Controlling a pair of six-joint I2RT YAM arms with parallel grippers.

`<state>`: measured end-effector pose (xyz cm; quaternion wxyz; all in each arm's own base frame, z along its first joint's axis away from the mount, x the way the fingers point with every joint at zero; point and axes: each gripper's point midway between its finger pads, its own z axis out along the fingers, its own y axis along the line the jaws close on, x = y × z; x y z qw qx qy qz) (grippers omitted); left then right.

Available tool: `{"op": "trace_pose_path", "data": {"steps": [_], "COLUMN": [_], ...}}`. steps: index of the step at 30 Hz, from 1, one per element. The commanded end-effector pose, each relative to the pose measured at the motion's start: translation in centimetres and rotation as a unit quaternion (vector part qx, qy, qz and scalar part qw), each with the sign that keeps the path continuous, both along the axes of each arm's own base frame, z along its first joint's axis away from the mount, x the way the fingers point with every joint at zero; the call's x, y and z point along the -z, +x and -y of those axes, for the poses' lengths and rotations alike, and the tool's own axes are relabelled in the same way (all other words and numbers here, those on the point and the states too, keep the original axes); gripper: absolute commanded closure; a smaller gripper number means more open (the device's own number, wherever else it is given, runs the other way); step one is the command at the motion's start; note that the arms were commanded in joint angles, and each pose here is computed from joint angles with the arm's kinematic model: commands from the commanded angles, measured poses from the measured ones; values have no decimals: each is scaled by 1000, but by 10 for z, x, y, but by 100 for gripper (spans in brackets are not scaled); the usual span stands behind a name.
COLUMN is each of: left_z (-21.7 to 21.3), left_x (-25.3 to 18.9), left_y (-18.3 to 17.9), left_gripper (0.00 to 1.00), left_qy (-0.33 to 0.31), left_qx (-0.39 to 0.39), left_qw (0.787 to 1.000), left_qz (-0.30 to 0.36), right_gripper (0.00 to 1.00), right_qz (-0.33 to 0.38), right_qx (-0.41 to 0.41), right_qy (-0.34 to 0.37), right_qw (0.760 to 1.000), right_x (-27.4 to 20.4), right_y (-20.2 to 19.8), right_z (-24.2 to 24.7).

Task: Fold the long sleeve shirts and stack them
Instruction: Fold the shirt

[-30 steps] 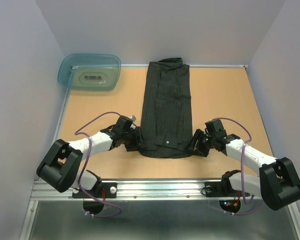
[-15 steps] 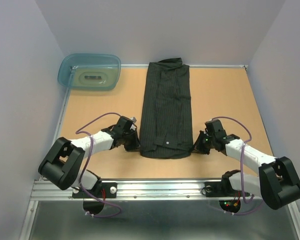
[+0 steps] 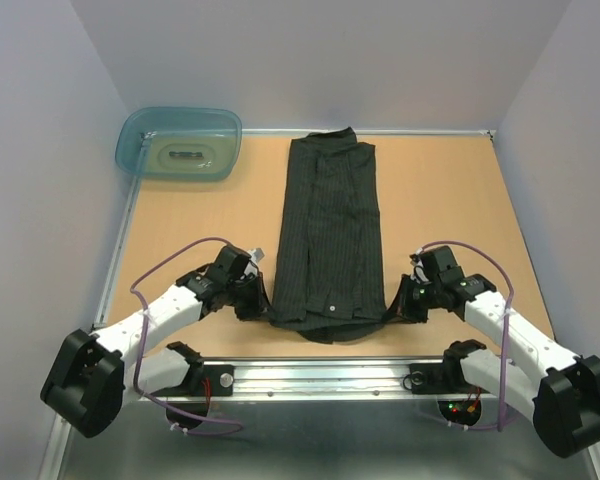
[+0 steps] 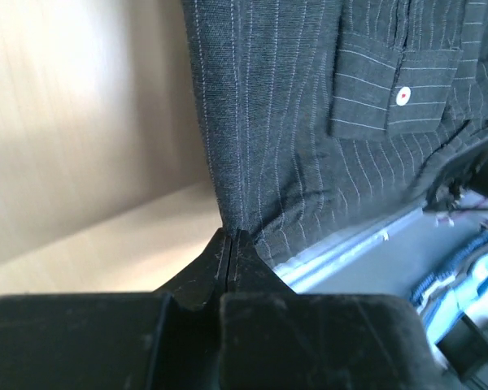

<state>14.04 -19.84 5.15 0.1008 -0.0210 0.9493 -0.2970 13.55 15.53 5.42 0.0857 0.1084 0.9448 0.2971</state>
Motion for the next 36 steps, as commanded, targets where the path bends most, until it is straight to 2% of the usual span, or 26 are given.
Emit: {"op": "trace_pose_path", "data": {"steps": [1, 11, 15, 21, 22, 28, 36], "left_z": [-7, 18, 23, 23, 24, 27, 35], "left_x": [-5, -55, -83, -121, -120, -126, -106], "left_y": [-26, 39, 82, 148, 157, 218, 276], "left_gripper": [100, 100, 100, 100, 100, 100, 100], "left_qy": [-8, -34, -43, -66, -64, -74, -61], "left_qx": [2, -20, -36, -66, -71, -96, -93], "left_qw": [999, 999, 997, 989, 989, 984, 985], "left_qz": [-31, 31, 62, 110, 110, 131, 135], "right_gripper": [100, 99, 99, 99, 99, 99, 100], "right_qz": [-4, 75, 105, 111, 127, 134, 132], "right_qx": [-13, -2, -4, 17, 19, 31, 47], "right_qy": [3, -34, -42, -47, -37, -24, -26], "right_qw": [1000, 997, 994, 993, 991, 990, 990], "right_x": [-22, -72, -95, -103, -116, -116, -98], "right_y": [-7, 66, 102, 164, 177, 242, 296], "right_z": [0, -5, -11, -7, -9, -8, 3]}}
